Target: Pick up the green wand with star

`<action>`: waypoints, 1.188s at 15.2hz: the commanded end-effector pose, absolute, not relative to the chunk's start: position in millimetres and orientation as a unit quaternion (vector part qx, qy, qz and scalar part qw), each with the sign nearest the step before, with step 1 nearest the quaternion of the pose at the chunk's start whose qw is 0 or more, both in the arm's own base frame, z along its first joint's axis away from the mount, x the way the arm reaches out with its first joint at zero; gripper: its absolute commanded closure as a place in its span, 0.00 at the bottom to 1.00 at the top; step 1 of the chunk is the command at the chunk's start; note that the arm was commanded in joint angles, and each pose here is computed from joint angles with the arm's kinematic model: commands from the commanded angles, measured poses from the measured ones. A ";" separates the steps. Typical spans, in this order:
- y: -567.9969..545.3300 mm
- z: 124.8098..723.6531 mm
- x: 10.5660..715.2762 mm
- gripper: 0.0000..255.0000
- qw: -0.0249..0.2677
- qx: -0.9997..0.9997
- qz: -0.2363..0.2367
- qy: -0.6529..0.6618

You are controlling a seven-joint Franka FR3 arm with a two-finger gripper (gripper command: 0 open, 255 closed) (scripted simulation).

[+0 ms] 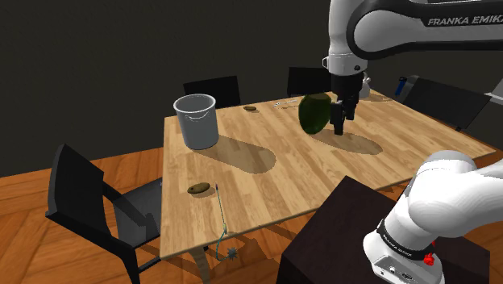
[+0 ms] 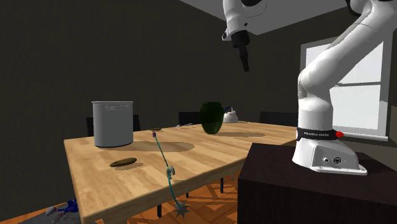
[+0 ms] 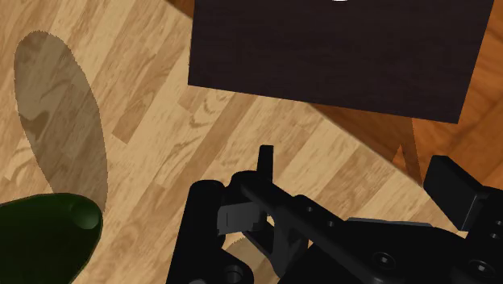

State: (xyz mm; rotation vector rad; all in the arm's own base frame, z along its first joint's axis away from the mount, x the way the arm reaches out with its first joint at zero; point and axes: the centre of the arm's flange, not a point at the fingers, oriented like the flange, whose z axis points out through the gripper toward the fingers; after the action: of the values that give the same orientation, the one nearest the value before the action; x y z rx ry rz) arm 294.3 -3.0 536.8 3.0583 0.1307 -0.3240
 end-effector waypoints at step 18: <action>151.6 397.7 351.2 0.00 0.009 0.990 -0.105 -0.091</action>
State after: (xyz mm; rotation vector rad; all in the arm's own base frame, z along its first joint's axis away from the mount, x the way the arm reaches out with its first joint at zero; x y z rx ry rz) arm 346.7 139.2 407.0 3.0916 -0.2560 -0.3275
